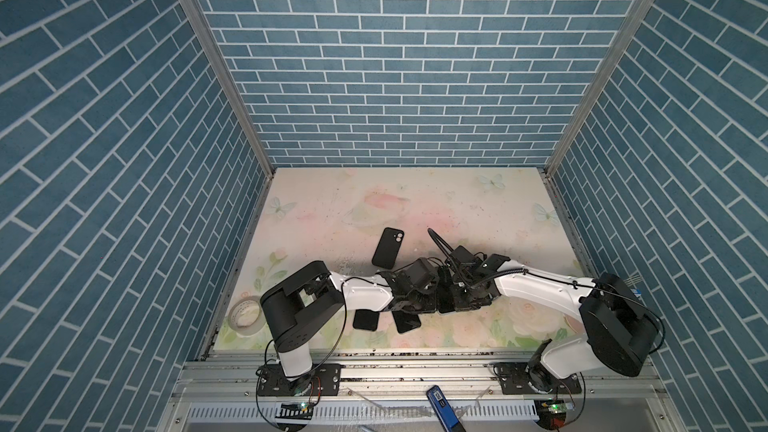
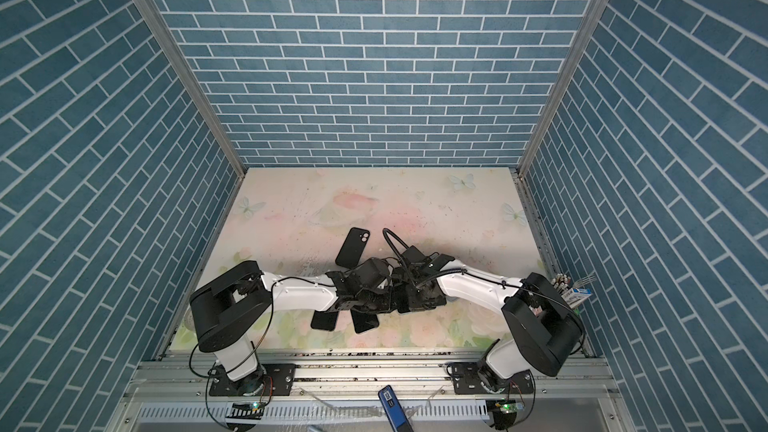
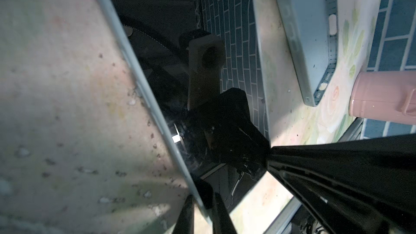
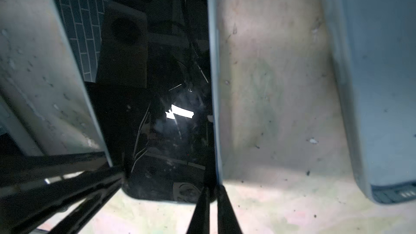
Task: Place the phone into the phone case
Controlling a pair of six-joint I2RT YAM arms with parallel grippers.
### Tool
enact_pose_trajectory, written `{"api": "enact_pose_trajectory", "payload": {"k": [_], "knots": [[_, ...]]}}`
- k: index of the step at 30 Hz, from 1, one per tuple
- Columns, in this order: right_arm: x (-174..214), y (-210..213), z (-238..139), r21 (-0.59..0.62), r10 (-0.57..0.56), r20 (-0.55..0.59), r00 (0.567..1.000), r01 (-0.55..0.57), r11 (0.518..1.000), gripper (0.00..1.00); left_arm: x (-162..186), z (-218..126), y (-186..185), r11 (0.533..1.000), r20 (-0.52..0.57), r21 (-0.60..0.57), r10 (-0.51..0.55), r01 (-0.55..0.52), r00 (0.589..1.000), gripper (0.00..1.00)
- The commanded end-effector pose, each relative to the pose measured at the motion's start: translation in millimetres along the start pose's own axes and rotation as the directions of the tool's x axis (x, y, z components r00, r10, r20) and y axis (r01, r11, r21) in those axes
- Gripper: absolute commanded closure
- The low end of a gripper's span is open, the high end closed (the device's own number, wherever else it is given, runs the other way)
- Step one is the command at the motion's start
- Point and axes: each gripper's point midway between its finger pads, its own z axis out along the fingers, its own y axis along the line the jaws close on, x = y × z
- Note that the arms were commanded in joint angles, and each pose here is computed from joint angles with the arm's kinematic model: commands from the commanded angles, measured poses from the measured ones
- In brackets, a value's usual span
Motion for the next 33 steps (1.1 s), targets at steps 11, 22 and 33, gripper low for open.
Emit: {"api": "enact_pose_trajectory", "payload": {"k": [11, 22, 33], "knots": [[8, -46, 1, 0.317, -0.071, -0.034, 0.997, 0.078, 0.945, 0.89, 13, 11, 27, 0.997, -0.043, -0.082, -0.008, 0.004, 0.999, 0.83], [-8, 1, -8, 0.080, -0.063, 0.031, 0.998, 0.060, 0.995, 0.63, 10, 9, 21, 0.999, -0.026, -0.049, 0.012, -0.014, 1.000, 0.83], [-34, 13, -80, -0.016, -0.105, 0.292, 0.951, 0.114, 0.993, 0.21, -13, -65, -3, 0.985, 0.315, 0.077, 0.123, -0.154, 0.941, 0.46]]}}
